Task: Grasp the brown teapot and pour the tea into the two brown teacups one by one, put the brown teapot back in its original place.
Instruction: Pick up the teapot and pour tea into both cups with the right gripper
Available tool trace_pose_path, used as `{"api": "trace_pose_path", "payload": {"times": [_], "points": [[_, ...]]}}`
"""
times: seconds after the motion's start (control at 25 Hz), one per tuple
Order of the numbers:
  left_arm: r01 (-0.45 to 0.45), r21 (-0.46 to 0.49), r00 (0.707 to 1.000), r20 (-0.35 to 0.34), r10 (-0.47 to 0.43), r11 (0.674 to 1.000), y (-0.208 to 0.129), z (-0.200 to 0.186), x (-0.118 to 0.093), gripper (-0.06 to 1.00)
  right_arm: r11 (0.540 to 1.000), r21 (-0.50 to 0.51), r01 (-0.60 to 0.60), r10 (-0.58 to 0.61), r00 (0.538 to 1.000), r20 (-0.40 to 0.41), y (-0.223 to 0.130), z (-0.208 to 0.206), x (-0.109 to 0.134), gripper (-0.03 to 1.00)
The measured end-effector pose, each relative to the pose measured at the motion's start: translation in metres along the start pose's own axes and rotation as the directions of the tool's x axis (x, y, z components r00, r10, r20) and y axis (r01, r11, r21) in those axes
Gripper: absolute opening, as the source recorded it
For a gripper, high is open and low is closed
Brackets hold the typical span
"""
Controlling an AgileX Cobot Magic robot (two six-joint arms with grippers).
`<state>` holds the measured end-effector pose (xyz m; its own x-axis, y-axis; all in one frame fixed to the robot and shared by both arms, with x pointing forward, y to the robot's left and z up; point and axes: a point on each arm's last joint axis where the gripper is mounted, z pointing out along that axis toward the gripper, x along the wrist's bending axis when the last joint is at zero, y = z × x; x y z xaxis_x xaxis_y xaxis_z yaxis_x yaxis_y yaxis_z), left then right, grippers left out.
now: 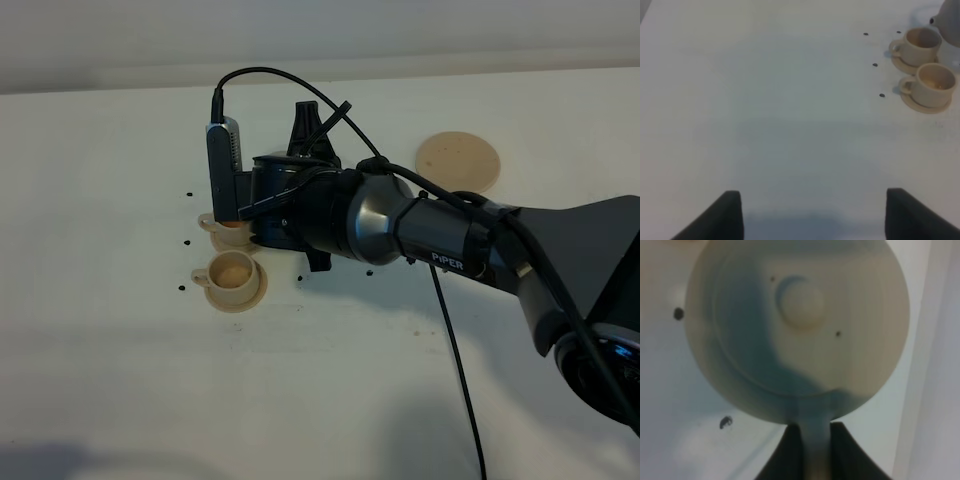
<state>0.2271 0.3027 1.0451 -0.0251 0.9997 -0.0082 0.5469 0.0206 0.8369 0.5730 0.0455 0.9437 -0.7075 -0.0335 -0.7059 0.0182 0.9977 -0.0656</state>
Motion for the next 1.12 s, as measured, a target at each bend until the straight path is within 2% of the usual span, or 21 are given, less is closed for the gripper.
{"api": "trace_pose_path", "payload": {"times": [1.12], "points": [[0.000, 0.000, 1.000, 0.000, 0.000, 1.000, 0.0000, 0.0000, 0.0000, 0.57, 0.996, 0.021, 0.087, -0.089, 0.994, 0.068, 0.0035, -0.0056, -0.0029, 0.09]]}}
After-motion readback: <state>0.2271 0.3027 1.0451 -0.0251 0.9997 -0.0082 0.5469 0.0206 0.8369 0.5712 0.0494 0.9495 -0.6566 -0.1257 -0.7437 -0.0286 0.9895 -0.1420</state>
